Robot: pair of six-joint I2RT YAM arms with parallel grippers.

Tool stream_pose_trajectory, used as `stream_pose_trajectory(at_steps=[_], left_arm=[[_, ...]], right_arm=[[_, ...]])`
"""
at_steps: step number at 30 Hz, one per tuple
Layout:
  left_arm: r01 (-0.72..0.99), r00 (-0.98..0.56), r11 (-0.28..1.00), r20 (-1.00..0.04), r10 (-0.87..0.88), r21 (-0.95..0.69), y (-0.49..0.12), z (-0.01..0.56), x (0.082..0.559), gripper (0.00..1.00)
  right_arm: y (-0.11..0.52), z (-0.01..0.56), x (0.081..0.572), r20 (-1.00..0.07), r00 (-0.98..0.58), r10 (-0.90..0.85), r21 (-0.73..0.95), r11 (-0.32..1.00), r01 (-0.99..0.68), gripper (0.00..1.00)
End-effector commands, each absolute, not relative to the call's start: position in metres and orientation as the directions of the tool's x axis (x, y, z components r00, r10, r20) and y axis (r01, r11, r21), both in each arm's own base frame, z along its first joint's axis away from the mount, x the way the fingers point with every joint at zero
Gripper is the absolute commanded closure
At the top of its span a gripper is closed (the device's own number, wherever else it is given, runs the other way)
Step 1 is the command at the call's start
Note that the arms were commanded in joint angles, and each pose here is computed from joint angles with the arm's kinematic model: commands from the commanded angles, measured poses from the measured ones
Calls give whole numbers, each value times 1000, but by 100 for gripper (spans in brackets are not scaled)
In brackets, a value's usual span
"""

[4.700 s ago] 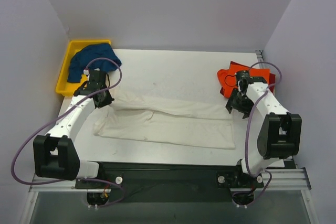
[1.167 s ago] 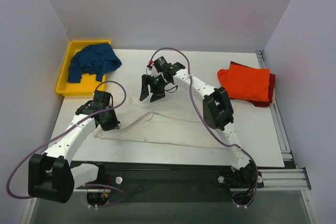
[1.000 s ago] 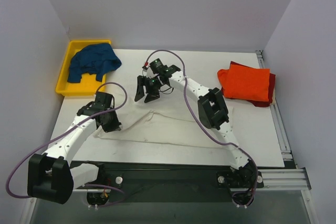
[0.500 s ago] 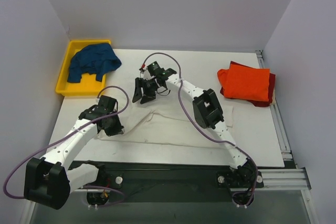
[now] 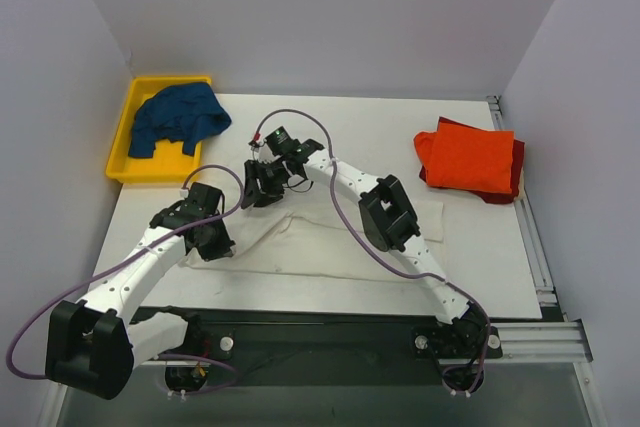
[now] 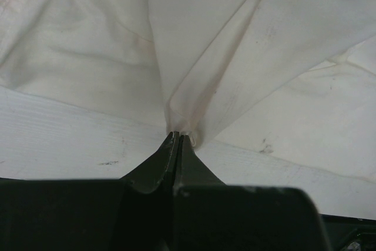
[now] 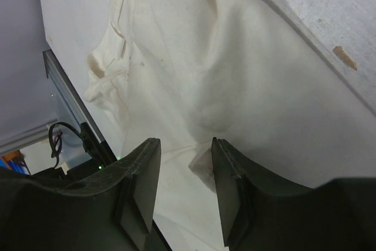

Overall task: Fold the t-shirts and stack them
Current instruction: Fold the other side of the tshirt into a rectangle

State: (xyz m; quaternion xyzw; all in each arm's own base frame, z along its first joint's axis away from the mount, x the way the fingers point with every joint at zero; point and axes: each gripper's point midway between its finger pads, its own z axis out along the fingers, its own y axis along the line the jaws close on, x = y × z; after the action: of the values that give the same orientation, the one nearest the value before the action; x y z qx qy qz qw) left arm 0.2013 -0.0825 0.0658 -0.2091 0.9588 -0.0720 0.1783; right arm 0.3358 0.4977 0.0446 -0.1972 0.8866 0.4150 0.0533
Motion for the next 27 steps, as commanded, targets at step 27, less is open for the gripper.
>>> stream_pose_trajectory(at_steps=[27], left_arm=[[-336, -876, 912, -277, -395, -237, -94, 61, 198, 93]], right_arm=[[475, 69, 314, -318, -859, -402, 664, 552, -504, 100]])
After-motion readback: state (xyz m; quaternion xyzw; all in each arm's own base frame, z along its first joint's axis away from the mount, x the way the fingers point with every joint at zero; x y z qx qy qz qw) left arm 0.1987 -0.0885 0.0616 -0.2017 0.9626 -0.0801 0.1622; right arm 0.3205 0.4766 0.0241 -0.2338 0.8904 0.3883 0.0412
